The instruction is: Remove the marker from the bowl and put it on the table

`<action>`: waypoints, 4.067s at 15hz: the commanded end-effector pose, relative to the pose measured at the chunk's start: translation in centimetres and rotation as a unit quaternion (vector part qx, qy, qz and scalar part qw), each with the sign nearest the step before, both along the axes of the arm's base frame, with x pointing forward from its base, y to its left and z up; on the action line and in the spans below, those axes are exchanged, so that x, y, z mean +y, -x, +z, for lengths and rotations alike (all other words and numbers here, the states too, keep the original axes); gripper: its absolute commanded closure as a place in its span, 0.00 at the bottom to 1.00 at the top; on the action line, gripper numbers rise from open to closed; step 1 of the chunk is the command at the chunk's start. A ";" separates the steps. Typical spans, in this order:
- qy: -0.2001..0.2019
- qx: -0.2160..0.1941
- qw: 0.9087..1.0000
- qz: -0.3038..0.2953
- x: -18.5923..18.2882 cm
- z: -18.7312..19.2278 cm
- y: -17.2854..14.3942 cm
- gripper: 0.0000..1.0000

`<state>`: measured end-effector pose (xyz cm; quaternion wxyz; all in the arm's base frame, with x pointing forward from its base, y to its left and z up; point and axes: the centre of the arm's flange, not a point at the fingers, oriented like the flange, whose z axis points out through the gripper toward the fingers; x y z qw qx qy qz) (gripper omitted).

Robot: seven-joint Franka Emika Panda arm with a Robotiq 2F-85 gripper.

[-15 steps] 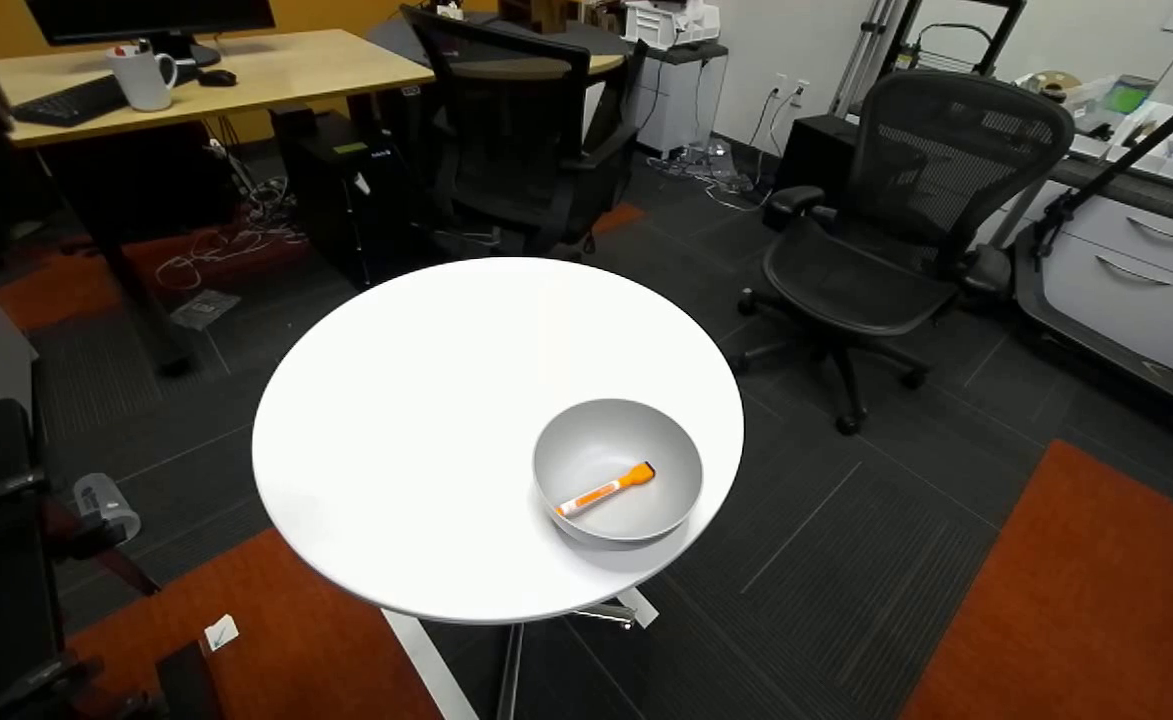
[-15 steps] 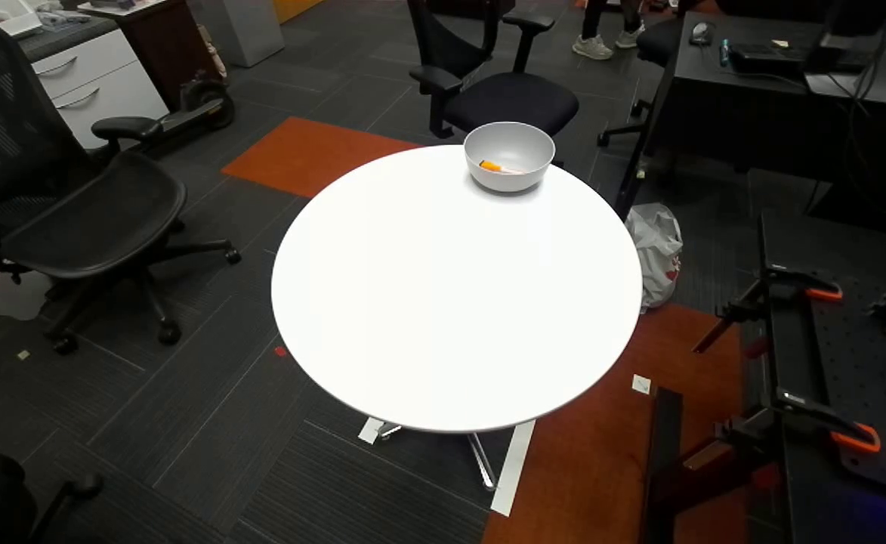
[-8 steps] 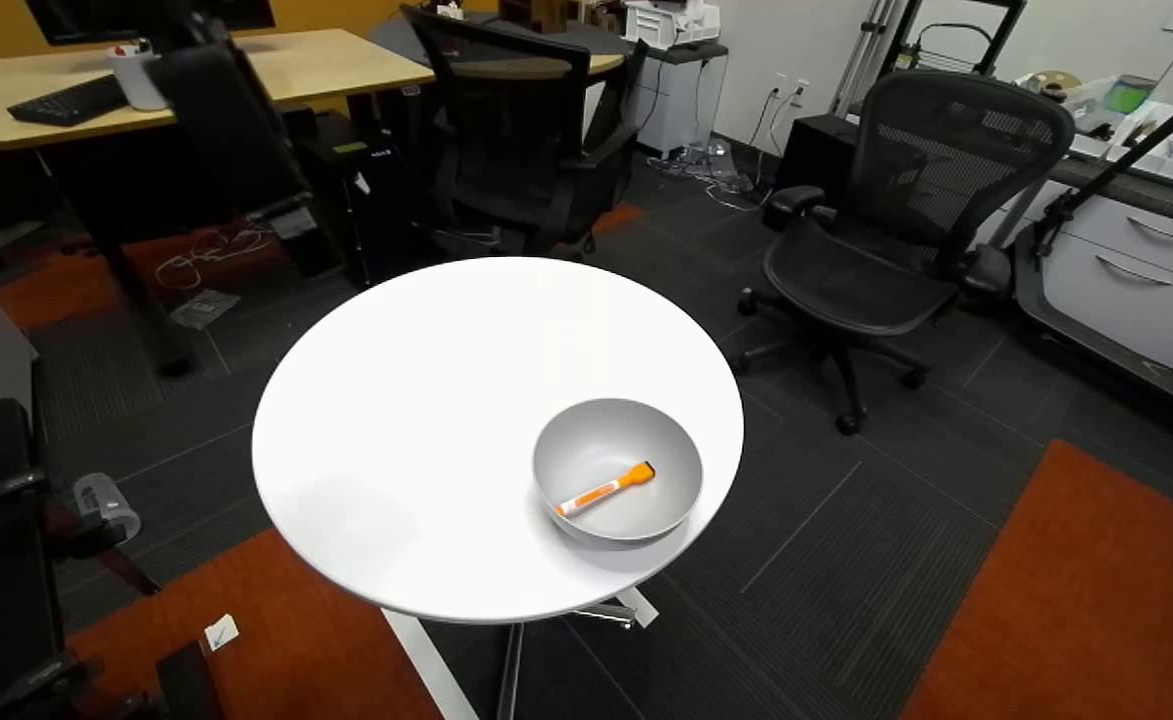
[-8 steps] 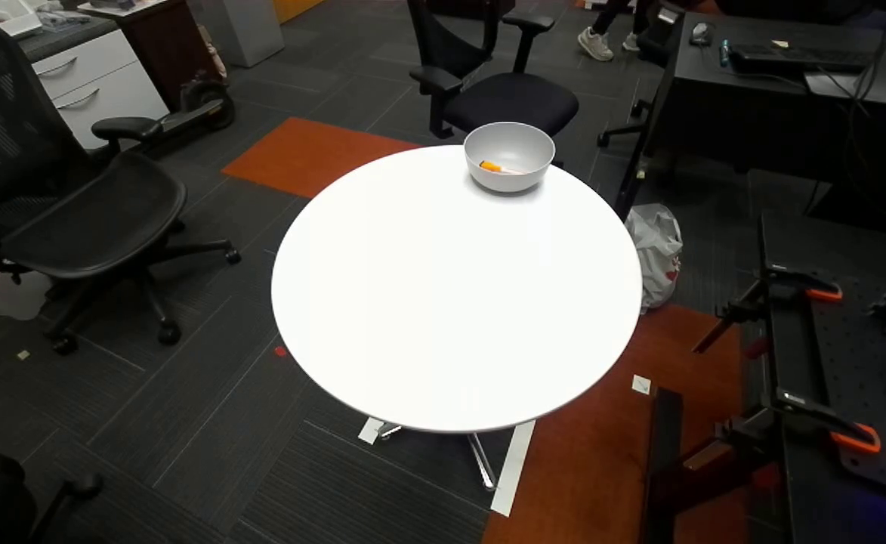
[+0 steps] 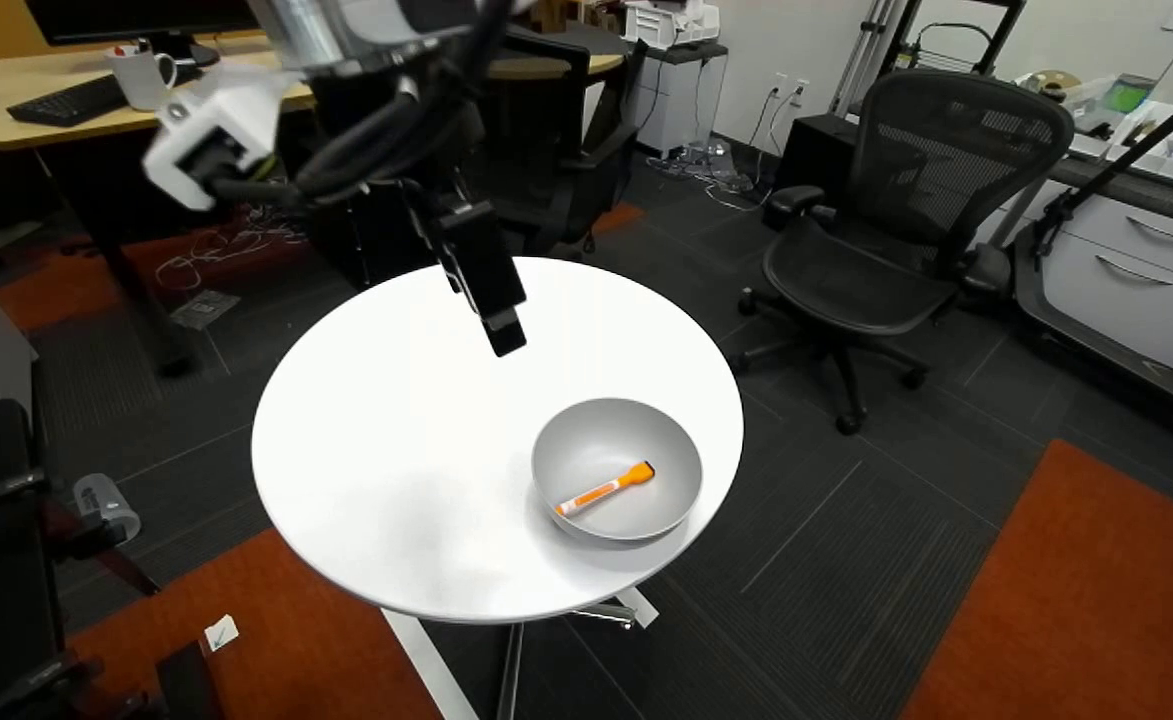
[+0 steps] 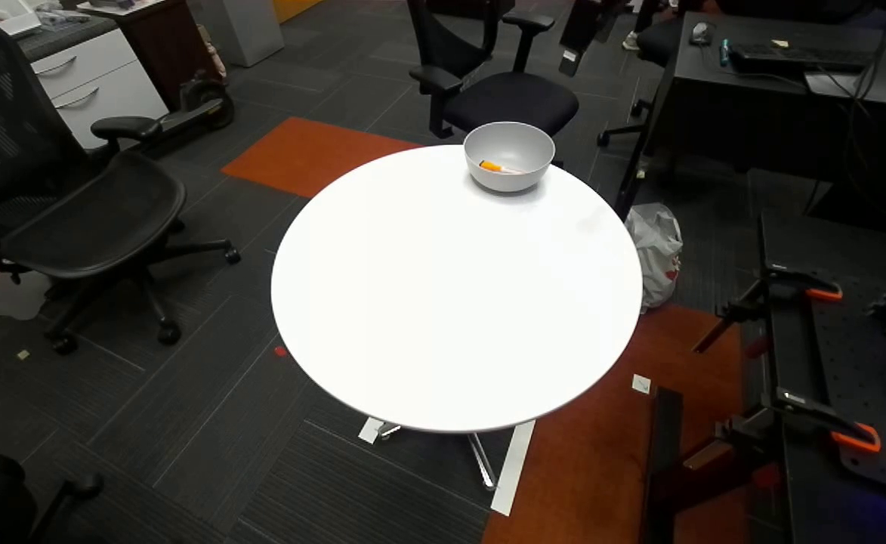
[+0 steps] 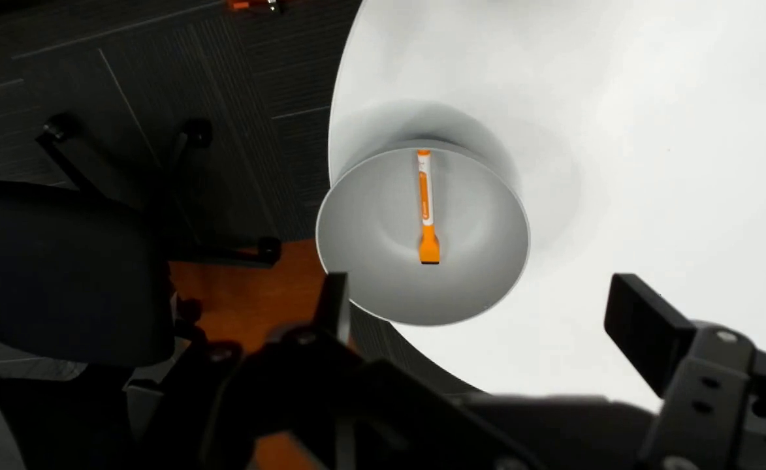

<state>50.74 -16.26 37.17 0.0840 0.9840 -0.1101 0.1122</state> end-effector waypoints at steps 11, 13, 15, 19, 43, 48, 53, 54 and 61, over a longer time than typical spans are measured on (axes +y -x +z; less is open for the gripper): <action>-0.042 0.048 0.997 0.048 -4.4 -8.7 -9.5 0.00; -0.047 0.057 0.996 0.055 -4.3 -9.7 -9.7 0.00; -0.050 0.066 0.995 0.058 -4.3 -10.4 -9.6 0.00; -0.041 0.064 0.996 0.047 -3.8 -11.1 -8.8 0.00; -0.055 0.097 0.994 0.023 -7.6 -17.8 -14.1 0.00; -0.066 0.111 0.991 0.021 -7.7 -19.8 -14.8 0.00; -0.074 0.128 0.989 0.014 -7.5 -21.7 -14.8 0.00; -0.076 0.132 0.988 0.013 -7.4 -22.0 -14.7 0.00; -0.084 0.139 0.987 0.005 -7.4 -23.2 -14.5 0.42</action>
